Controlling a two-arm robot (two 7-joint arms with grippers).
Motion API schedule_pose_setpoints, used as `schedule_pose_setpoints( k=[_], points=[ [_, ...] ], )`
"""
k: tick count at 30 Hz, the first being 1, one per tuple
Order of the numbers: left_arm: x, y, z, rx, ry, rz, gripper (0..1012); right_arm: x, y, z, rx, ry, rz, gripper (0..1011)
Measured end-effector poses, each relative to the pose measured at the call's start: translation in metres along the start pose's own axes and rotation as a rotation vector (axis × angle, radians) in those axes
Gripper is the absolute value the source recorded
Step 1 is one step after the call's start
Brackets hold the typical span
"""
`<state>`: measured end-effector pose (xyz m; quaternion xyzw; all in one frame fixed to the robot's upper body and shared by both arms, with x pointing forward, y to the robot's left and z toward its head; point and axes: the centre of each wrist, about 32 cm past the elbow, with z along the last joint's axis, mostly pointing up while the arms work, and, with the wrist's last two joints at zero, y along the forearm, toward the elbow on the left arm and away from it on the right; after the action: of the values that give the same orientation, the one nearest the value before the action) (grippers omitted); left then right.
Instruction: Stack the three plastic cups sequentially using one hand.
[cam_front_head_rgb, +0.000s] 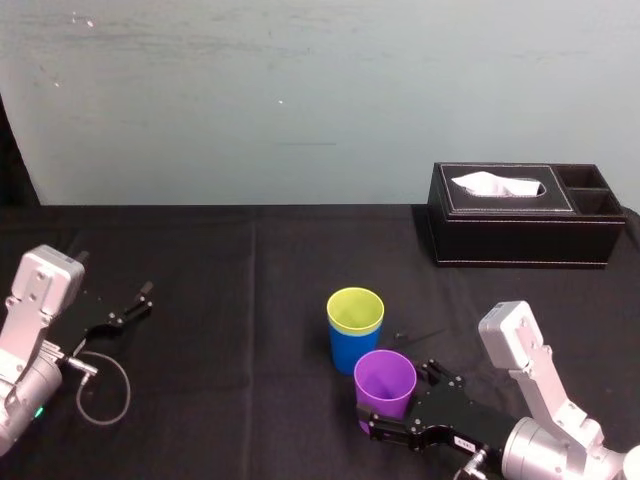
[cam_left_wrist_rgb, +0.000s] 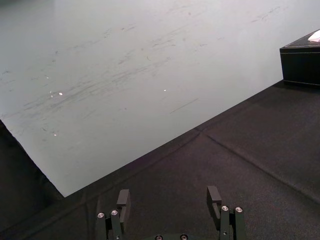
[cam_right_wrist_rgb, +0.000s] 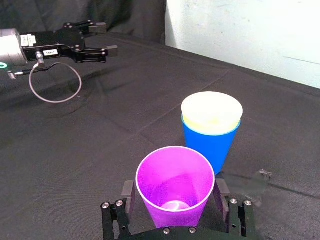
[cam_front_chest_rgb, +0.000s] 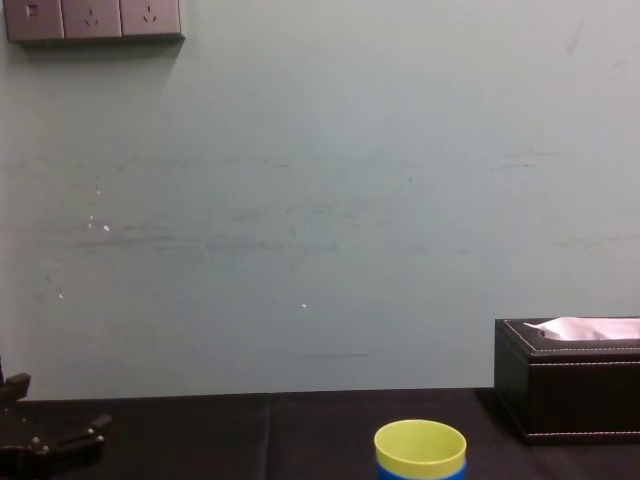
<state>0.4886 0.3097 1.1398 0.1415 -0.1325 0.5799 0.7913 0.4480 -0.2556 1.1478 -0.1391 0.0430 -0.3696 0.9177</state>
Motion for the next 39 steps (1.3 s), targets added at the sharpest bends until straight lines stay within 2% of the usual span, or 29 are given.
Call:
schedule_pose_setpoints(
  k=[3, 6, 12, 24, 32, 35, 36, 38, 39],
  points=[
    [0.0000, 0.000, 0.000, 0.000, 0.000, 0.000, 1000, 0.0000, 0.000, 0.000, 0.000, 0.000, 0.000, 1002],
    [0.0000, 0.000, 0.000, 0.000, 0.000, 0.000, 1000, 0.0000, 0.000, 0.000, 0.000, 0.000, 0.001, 951],
    [0.0000, 0.000, 0.000, 0.000, 0.000, 0.000, 1000, 0.0000, 0.000, 0.000, 0.000, 0.001, 0.001, 786],
    [0.0000, 0.000, 0.000, 0.000, 0.000, 0.000, 1000, 0.0013, -0.003, 0.003, 0.008, -0.005, -0.002, 735],
    [0.0000, 0.000, 0.000, 0.000, 0.000, 0.000, 1000, 0.0043, -0.010, 0.022, 0.019, -0.009, 0.000, 735],
    [0.0000, 0.000, 0.000, 0.000, 0.000, 0.000, 1000, 0.0073, -0.012, 0.037, 0.029, -0.007, 0.008, 734],
    [0.0000, 0.000, 0.000, 0.000, 0.000, 0.000, 1000, 0.0073, -0.012, 0.037, 0.029, -0.007, 0.008, 735],
    [0.0000, 0.000, 0.000, 0.000, 0.000, 0.000, 1000, 0.0100, -0.014, 0.049, 0.043, -0.006, 0.023, 735],
    [0.0000, 0.000, 0.000, 0.000, 0.000, 0.000, 1000, 0.0100, -0.014, 0.049, 0.043, -0.006, 0.023, 735]
  ],
)
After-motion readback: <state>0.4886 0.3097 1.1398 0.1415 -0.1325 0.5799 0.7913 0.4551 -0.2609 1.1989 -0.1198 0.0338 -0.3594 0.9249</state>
